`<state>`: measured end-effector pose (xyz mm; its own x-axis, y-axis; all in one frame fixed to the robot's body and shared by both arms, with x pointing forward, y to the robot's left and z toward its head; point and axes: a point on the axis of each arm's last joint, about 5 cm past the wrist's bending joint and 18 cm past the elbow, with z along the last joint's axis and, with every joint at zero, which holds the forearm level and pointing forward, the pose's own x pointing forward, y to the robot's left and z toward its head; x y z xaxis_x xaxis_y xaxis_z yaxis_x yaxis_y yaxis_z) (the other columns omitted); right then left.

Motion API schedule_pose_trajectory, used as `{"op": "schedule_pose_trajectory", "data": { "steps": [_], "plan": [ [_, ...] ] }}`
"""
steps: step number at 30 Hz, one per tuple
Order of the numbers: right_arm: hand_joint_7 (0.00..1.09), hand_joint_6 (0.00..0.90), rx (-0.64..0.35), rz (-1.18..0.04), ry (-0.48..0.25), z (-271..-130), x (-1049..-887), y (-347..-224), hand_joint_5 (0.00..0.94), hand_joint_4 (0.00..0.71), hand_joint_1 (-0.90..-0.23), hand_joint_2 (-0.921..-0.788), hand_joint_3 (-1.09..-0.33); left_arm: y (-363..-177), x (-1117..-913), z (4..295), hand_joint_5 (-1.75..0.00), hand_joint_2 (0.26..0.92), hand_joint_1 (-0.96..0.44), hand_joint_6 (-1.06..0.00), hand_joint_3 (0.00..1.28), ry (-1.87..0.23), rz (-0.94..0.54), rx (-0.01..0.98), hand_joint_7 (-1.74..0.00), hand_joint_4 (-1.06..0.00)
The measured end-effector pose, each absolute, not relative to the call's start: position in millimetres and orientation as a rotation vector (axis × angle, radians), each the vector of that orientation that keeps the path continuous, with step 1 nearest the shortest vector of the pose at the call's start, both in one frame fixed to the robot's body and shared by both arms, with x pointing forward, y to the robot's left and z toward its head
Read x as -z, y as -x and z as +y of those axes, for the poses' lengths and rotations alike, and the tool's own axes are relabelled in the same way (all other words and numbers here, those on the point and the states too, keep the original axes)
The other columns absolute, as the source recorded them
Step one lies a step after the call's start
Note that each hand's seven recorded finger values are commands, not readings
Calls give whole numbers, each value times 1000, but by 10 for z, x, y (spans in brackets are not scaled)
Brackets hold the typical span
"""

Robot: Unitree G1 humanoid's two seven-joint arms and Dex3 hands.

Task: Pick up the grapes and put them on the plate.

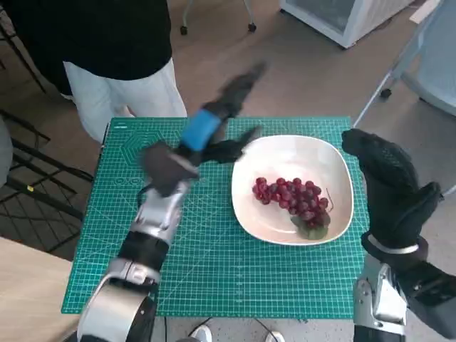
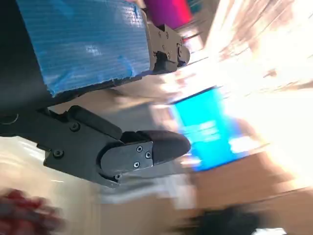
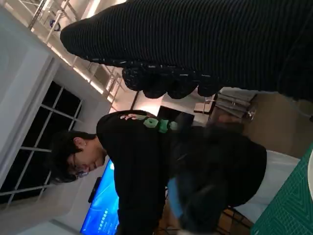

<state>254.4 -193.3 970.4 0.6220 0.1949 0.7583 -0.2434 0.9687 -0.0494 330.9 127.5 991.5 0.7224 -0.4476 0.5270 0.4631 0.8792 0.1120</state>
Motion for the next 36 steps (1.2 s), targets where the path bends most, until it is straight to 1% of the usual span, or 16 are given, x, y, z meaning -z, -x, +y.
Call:
{"op": "schedule_pose_trajectory", "data": {
  "steps": [5,11,16,27,36],
  "plan": [
    [372,103,-257,-862,-61,-1926,-9707,-2548,0,306,-519,-921,-564,-3196,-9761,1471,-12,921,-747,-184,593,156,-625,508,-4,-43],
    [372,104,-262,-862,-62,-1919,-9710,-2559,0,306,-518,-921,-570,-3069,-9562,1639,-23,921,-731,-230,481,249,-604,497,-25,-92],
    [373,104,-269,-857,-65,-1911,-9709,-2586,0,303,-517,-921,-574,-2987,-9454,1718,-21,921,-710,-235,422,278,-602,480,-23,-113],
    [379,110,-291,-853,-81,-1902,-9709,-2662,3,307,-525,-921,-569,-2901,-9417,1778,-13,921,-677,-238,388,261,-664,455,-20,-123],
    [390,120,-300,-859,-89,-1897,-9707,-2710,6,315,-524,-921,-560,-2882,-9402,1788,-12,921,-665,-247,407,239,-677,448,-21,-135]
  ]
}}
